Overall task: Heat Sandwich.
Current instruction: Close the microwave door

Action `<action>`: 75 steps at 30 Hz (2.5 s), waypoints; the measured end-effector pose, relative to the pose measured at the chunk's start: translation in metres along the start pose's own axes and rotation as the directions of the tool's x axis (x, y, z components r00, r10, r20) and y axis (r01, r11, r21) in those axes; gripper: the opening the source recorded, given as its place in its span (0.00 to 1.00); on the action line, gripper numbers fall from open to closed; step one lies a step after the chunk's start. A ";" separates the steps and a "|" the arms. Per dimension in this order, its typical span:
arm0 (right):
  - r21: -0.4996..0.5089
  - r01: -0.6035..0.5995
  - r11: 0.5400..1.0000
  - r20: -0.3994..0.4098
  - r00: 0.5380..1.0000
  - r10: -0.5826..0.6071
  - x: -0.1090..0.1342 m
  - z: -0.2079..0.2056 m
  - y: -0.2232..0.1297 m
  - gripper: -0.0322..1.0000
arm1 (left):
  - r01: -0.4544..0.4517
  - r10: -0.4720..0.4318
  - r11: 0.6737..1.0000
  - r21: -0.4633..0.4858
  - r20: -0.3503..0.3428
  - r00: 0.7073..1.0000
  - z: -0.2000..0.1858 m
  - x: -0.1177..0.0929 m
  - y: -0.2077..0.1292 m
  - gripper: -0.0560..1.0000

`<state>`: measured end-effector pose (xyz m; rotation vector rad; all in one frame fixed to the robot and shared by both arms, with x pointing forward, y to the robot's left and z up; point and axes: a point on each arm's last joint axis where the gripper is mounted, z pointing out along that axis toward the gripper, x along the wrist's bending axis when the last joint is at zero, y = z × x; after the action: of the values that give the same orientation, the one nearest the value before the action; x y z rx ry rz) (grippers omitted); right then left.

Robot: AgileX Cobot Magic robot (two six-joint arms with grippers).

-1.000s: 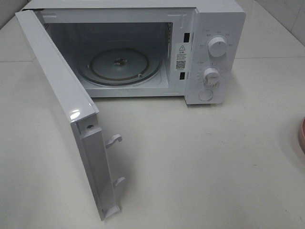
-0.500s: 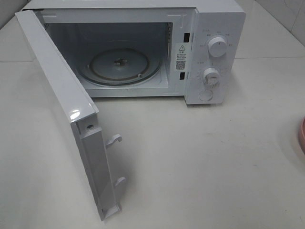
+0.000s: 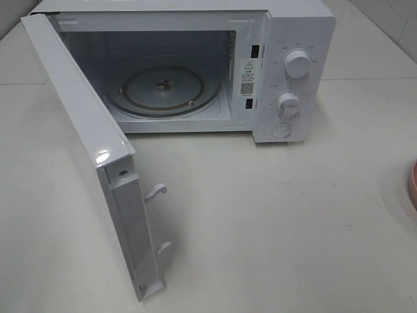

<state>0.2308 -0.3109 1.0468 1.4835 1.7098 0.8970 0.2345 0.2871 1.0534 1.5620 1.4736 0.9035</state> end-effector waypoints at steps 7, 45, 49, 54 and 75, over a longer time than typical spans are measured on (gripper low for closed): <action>0.002 -0.015 1.000 0.022 1.000 0.014 0.000 0.000 0.000 0.77 | 0.000 0.000 1.000 0.000 0.000 1.000 0.000 0.000 0.000 0.99; 0.003 -0.055 0.998 0.086 0.995 0.054 0.001 -0.001 0.000 0.77 | 0.000 0.000 1.000 0.000 0.000 1.000 0.000 0.000 0.000 0.99; 0.003 -0.055 0.998 0.086 0.995 0.054 0.001 -0.001 0.000 0.77 | 0.000 0.000 1.000 0.000 0.000 1.000 0.000 0.000 0.000 0.99; 0.003 -0.055 0.998 0.086 0.995 0.054 0.001 -0.001 0.000 0.77 | 0.000 0.000 1.000 0.000 0.000 1.000 0.000 0.000 0.000 0.99; 0.003 -0.055 0.998 0.086 0.995 0.054 0.001 -0.001 0.000 0.77 | 0.021 -0.021 1.000 0.008 -0.027 0.999 0.028 0.009 0.039 0.61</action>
<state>0.2297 -0.3099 1.0468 1.5563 1.6177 0.8453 0.2770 0.2934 1.0758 1.5431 1.5115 0.9110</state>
